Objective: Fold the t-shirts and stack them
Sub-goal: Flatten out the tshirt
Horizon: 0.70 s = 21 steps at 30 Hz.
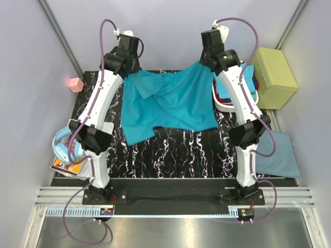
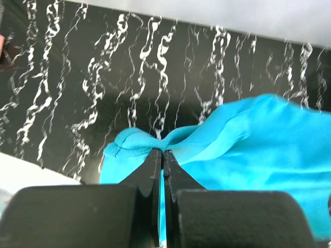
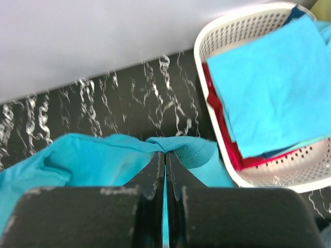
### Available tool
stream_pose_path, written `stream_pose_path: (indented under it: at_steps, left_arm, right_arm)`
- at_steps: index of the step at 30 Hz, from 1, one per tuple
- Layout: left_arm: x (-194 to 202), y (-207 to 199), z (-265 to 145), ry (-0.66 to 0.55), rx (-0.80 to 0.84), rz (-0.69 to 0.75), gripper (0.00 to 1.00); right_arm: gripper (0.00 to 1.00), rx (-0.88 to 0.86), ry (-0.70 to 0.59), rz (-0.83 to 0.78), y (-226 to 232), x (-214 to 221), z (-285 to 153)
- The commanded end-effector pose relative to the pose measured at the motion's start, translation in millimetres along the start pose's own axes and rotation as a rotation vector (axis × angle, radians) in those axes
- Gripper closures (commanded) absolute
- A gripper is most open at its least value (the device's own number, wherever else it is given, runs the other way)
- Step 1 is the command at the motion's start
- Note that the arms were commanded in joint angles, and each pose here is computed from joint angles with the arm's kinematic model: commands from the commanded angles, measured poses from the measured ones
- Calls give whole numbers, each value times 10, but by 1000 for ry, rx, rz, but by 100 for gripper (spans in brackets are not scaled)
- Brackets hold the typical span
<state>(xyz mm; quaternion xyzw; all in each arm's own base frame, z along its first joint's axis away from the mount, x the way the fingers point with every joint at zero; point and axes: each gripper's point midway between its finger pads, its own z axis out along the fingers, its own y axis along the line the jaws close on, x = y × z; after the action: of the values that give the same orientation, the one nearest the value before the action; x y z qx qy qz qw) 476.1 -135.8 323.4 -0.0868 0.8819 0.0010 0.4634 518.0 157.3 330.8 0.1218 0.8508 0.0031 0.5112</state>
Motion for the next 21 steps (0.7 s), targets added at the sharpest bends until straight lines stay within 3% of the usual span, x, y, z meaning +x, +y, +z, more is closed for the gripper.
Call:
stream_pose_path:
  at_steps: [1, 11, 16, 21]
  left_arm:
    - [-815, 43, -283, -210, 152, -125, 100]
    - [-1203, -8, -813, -338, 264, -148, 100]
    - [-991, -95, -542, -264, 265, -102, 100]
    - [-911, -112, -113, -204, 287, -149, 100]
  right_arm:
    - [100, -108, -132, 112, -8, -630, -241]
    - [100, -194, -255, 41, 350, -869, -935]
    - [100, -126, -207, -12, 293, -624, -803]
    - [100, -93, -181, -3, 232, -553, -551]
